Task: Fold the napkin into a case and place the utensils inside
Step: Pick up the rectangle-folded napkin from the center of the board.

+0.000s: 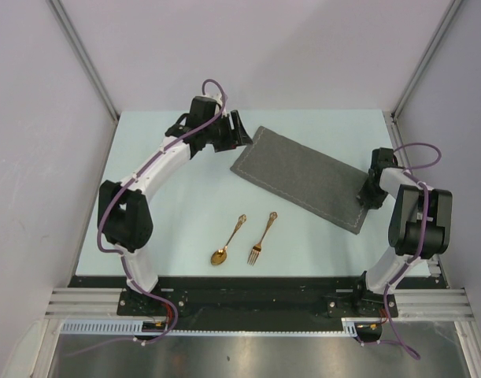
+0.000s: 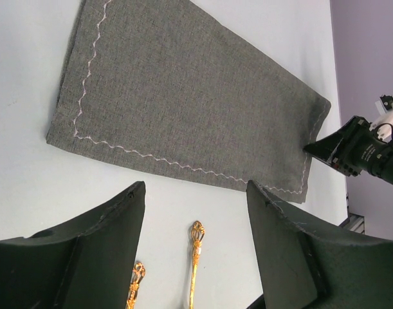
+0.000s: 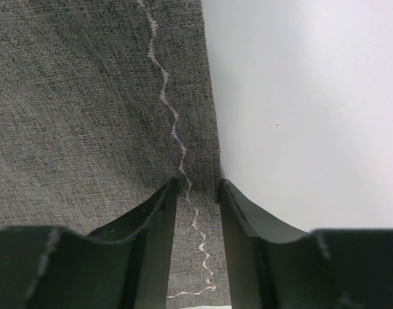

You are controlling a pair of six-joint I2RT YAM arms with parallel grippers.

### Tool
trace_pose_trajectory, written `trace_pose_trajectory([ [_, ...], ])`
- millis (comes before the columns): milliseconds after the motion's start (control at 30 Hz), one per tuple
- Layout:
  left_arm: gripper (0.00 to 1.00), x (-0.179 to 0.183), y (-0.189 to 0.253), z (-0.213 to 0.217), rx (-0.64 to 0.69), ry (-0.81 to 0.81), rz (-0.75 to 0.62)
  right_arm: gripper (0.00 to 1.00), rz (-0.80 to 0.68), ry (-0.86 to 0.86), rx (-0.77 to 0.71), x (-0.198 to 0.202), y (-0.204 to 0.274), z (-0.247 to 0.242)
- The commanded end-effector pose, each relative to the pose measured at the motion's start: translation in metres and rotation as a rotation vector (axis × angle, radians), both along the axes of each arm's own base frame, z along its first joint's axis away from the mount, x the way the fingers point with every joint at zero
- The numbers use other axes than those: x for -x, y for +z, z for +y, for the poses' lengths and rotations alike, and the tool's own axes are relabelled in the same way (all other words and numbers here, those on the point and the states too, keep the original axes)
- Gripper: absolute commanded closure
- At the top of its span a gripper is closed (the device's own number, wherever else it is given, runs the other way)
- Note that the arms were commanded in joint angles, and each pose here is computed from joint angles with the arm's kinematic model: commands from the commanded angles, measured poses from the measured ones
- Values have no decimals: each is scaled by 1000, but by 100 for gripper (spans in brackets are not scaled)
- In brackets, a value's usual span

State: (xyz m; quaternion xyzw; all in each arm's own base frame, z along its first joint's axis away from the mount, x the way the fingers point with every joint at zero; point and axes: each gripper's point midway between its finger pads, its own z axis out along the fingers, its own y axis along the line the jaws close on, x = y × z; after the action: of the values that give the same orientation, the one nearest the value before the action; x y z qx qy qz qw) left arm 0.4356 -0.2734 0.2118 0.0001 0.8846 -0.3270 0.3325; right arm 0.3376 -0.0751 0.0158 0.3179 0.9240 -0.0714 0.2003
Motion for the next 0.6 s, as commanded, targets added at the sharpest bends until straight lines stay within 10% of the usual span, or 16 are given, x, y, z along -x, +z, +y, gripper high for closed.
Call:
trace_pose_trajectory([
  [0, 31, -1, 11, -4, 27, -8, -21, 66, 27, 21, -36, -2, -29, 10],
  [300, 31, -4, 1, -4, 17, -8, -9, 100, -70, 94, -74, -12, -20, 21],
  [567, 33, -5, -37, -13, 1, -36, 65, 100, -170, 33, -96, -3, 23, 11],
])
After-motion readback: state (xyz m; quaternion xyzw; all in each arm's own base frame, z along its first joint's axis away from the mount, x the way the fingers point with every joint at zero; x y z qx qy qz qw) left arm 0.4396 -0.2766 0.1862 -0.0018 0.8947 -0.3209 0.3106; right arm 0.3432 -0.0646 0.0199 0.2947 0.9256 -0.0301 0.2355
